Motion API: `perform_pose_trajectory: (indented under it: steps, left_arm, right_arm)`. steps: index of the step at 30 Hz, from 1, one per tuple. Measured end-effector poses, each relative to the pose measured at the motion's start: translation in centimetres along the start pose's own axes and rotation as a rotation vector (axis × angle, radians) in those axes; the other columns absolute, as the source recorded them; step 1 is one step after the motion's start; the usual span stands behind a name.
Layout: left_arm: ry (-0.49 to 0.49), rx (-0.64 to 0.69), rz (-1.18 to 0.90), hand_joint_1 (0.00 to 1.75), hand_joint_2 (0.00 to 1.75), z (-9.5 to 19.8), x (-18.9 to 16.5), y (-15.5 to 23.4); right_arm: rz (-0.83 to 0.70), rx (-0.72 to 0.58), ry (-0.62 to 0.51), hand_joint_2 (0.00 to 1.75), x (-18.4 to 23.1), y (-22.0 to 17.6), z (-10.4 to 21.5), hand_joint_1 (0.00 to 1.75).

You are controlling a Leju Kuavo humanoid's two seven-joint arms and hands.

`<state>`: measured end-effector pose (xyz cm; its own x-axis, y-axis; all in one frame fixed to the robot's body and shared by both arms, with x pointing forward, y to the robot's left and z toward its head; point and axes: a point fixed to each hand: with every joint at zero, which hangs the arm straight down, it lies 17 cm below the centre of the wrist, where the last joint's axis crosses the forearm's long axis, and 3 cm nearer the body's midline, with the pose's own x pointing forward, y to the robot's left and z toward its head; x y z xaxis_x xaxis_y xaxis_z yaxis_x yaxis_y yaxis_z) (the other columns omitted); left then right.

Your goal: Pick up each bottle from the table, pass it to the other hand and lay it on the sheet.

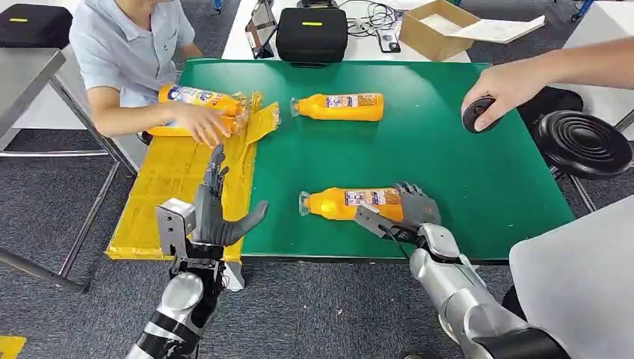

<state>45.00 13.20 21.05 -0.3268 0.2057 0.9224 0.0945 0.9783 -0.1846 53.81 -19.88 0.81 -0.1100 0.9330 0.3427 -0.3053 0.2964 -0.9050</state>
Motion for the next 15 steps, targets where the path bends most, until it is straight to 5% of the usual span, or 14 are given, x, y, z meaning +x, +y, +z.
perform_pose_trajectory:
  steps: [15]
  left_arm:
    - [0.024,-0.019,-0.003,0.0,1.75,-0.2,-1.0,-0.3]
  right_arm:
    - [-0.052,0.053,-0.014,1.75,0.1,1.6,0.5,1.75]
